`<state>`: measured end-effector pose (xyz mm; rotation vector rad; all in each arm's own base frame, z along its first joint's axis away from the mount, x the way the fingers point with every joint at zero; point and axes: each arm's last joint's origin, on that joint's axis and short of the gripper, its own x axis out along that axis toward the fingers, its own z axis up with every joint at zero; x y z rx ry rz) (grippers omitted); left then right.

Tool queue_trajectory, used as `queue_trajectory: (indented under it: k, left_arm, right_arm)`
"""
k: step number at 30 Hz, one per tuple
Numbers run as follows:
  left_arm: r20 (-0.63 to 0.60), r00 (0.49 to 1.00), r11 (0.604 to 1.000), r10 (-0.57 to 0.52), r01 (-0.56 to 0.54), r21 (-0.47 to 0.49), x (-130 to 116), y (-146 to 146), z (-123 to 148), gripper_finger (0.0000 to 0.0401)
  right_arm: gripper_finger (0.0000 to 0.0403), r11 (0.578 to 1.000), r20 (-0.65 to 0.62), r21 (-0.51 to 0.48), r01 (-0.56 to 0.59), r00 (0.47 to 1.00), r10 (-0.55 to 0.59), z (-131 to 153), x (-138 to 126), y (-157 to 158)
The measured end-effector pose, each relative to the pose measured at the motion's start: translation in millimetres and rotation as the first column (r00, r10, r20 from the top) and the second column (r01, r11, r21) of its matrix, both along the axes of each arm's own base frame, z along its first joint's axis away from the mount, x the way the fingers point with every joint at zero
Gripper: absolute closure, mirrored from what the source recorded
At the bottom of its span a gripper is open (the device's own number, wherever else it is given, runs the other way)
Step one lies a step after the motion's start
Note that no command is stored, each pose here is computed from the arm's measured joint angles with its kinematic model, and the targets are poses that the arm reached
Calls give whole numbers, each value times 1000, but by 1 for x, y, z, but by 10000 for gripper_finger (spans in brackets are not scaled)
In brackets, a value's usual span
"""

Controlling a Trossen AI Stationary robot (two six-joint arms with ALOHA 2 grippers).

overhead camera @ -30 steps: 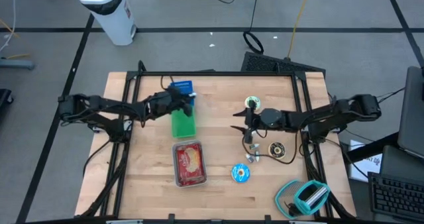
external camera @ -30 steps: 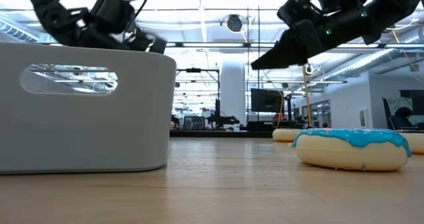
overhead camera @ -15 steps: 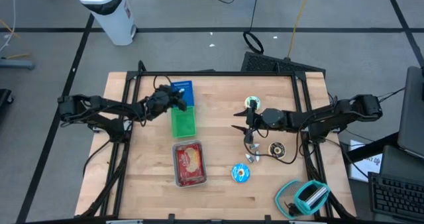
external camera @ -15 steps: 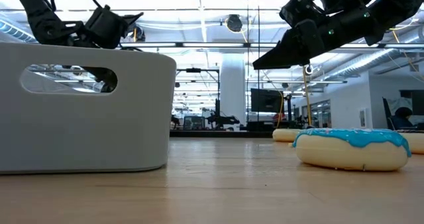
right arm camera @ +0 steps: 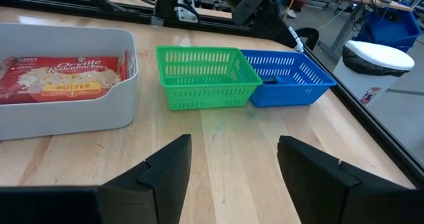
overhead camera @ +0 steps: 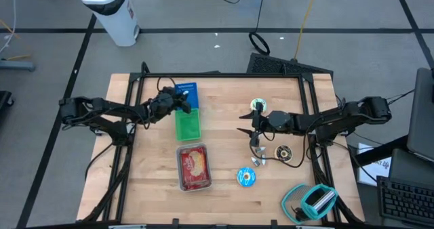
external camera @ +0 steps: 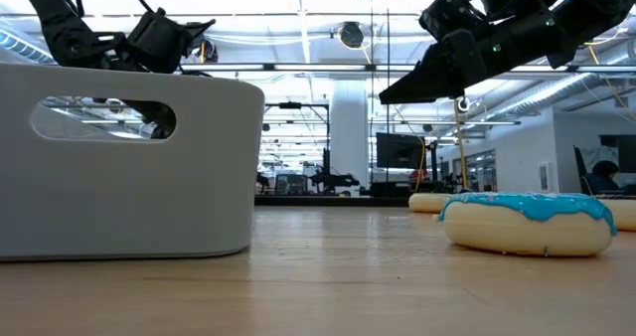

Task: Pick & Place Food Item
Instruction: Put the top violet food coloring bottle into the blue bin, then put the violet food coloring bottle into the blue bin

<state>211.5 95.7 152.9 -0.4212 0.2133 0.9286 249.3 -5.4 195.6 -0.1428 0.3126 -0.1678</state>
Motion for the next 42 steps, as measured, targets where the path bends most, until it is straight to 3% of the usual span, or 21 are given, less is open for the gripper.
queue_trajectory:
  k: [6,18,29,35,42]
  left_arm:
    - [-24,1000,1000,-2,1,-7,-1,0,-2,305]
    - [-32,999,1000,-5,4,-3,-1,0,-2,192]
    - [-29,1000,1000,-4,4,-4,-1,0,-2,162]
    - [-28,1000,1000,-8,8,-6,-1,-1,-2,162]
    - [-24,999,999,-31,31,-13,0,-3,-2,162]
  right_arm:
    - [192,1000,0,0,0,1000,0,0,0,0]
    - [192,1000,-1,0,0,1000,0,0,0,0]
    - [194,999,-15,2,-50,999,50,-1,0,11]
    - [195,995,-154,0,-97,984,95,-13,-6,22]
    - [195,998,-409,58,-29,911,50,-36,-21,18]
